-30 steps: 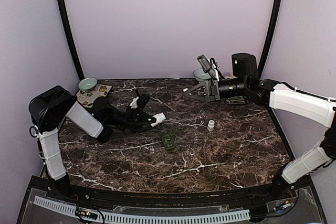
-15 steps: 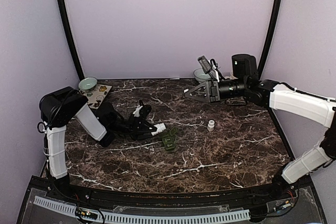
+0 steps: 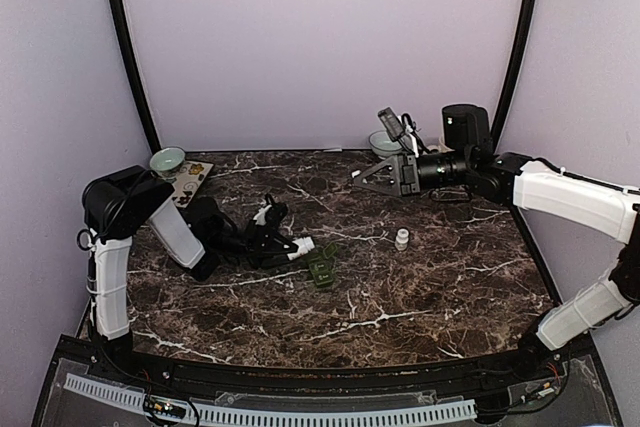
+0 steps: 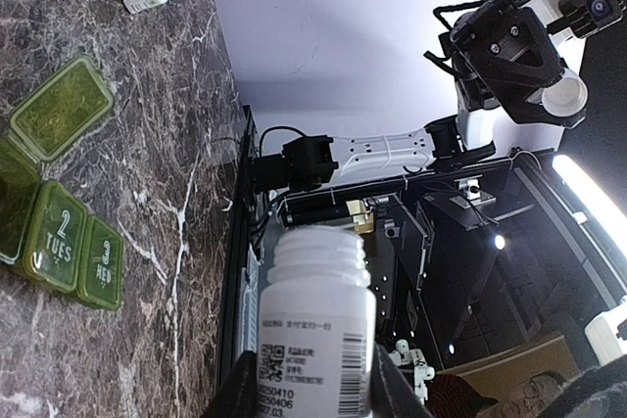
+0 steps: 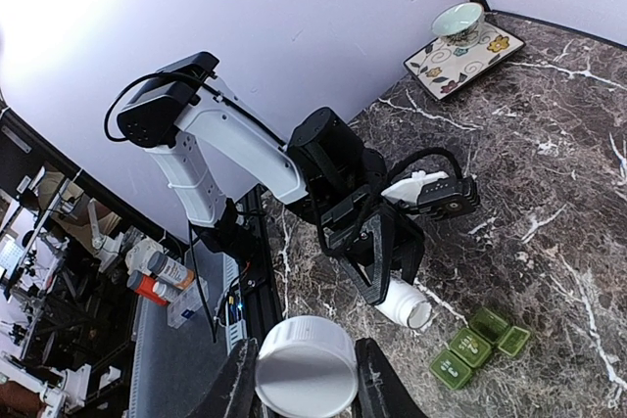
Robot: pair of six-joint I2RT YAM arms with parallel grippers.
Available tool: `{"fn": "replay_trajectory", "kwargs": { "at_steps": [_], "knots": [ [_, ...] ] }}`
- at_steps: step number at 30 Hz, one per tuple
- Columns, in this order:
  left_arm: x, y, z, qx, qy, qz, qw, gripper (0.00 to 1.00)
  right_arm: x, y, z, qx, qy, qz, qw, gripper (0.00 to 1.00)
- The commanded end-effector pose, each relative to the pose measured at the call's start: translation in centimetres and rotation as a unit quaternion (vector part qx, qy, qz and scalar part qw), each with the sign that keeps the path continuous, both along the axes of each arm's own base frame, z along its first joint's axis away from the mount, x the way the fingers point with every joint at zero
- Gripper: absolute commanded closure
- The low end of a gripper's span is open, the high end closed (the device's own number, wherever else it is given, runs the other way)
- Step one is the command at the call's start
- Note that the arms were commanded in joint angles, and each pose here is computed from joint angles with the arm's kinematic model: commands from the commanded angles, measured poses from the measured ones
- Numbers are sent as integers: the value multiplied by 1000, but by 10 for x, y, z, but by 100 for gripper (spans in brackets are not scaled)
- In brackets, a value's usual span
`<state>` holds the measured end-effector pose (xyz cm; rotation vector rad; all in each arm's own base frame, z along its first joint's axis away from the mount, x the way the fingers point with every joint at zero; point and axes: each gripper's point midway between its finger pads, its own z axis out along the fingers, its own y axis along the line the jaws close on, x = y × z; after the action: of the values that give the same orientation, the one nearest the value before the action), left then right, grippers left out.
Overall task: Sort the pills into containers
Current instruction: Pour the pill into the compartment of the pill container.
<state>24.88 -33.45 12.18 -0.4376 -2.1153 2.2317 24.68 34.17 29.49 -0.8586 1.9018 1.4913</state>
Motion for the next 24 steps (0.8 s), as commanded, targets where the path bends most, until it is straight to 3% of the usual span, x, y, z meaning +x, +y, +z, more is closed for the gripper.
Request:
{"fn": "replay_trajectory", "kwargs": {
  "at_steps": [1, 24],
  "knots": [
    [2, 4, 15, -35, -73, -6, 997, 99, 2, -4, 10, 11, -22, -4, 1000, 76],
    [18, 6, -7, -23, -53, -1, 998, 99, 6, -6, 8, 10, -23, -4, 1000, 76]
  ]
}}
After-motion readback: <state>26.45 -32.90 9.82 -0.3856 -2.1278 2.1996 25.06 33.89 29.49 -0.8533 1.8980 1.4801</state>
